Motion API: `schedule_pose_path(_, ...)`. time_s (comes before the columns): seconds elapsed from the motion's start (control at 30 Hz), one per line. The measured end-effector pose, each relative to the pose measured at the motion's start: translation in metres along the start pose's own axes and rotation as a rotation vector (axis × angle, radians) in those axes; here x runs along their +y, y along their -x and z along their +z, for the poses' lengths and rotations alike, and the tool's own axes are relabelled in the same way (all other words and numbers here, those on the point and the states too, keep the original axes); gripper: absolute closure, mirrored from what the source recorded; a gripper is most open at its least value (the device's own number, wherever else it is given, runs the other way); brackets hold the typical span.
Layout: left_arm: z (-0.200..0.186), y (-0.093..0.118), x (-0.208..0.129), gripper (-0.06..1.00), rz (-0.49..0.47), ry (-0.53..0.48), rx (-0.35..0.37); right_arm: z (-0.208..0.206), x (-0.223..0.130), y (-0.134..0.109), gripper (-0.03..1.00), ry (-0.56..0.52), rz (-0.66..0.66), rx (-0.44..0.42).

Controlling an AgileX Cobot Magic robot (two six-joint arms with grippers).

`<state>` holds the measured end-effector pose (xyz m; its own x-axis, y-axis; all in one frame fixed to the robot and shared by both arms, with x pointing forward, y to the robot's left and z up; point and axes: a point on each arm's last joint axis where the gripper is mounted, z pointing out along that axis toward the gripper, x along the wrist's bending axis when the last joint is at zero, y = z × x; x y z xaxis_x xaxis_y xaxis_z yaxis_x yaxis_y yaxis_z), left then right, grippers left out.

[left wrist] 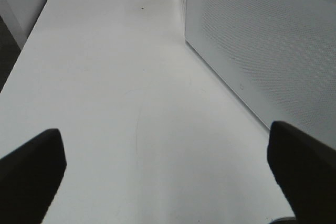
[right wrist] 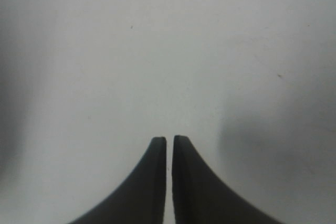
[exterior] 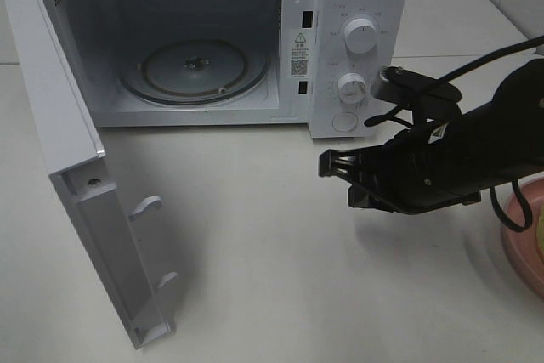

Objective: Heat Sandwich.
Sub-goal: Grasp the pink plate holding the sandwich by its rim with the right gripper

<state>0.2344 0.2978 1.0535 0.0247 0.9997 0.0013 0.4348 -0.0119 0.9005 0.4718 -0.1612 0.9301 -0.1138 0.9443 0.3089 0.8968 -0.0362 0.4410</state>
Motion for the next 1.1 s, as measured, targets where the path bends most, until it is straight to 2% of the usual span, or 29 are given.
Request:
schedule_pose_path(0.07,0.000,0.000,0.000,-0.05,0.000,0.000,0.000,-0.009,-0.003,0.003,0.88,-0.058,-0.133,0.006)
schedule_pose_path(0.2,0.000,0.000,0.000,-0.05,0.000,0.000,0.000,-0.023,-0.005,0.010,0.86,-0.126,-0.239,0.015)
schedule_pose_path(0.4,0.000,0.000,0.000,-0.05,0.000,0.000,0.000,-0.041,-0.007,0.022,0.81,-0.191,-0.294,-0.013)
schedule_pose_path(0.53,0.000,0.000,0.000,-0.05,0.000,0.000,0.000,-0.057,-0.009,0.036,0.69,-0.250,-0.305,-0.076)
schedule_pose_path(0.57,0.000,0.000,0.000,-0.05,0.000,0.000,0.000,-0.057,-0.009,0.036,0.69,-0.250,-0.305,-0.076)
schedule_pose_path(0.67,0.000,0.000,0.000,-0.05,0.000,0.000,0.000,-0.069,-0.010,0.048,0.52,-0.272,-0.301,-0.130)
schedule_pose_path(0.73,0.000,0.000,0.000,-0.05,0.000,0.000,0.000,-0.072,-0.010,0.050,0.48,-0.274,-0.302,-0.141)
schedule_pose_path(0.8,0.000,0.000,0.000,-0.05,0.000,0.000,0.000,-0.076,-0.008,0.058,0.32,-0.269,-0.291,-0.168)
schedule_pose_path(0.83,0.000,0.000,0.000,-0.05,0.000,0.000,0.000,-0.076,-0.008,0.058,0.32,-0.269,-0.291,-0.168)
schedule_pose_path(0.87,0.000,0.000,0.000,-0.05,0.000,0.000,0.000,-0.077,-0.007,0.060,0.26,-0.268,-0.285,-0.173)
schedule_pose_path(0.9,0.000,0.000,0.000,-0.05,0.000,0.000,0.000,-0.077,-0.007,0.064,0.14,-0.268,-0.268,-0.183)
schedule_pose_path(0.93,0.000,0.000,0.000,-0.05,0.000,0.000,0.000,-0.078,-0.006,0.065,0.09,-0.268,-0.262,-0.185)
schedule_pose_path(1.1,0.000,0.000,0.000,-0.05,0.000,0.000,0.000,-0.078,-0.006,0.067,0.00,-0.266,-0.265,-0.208)
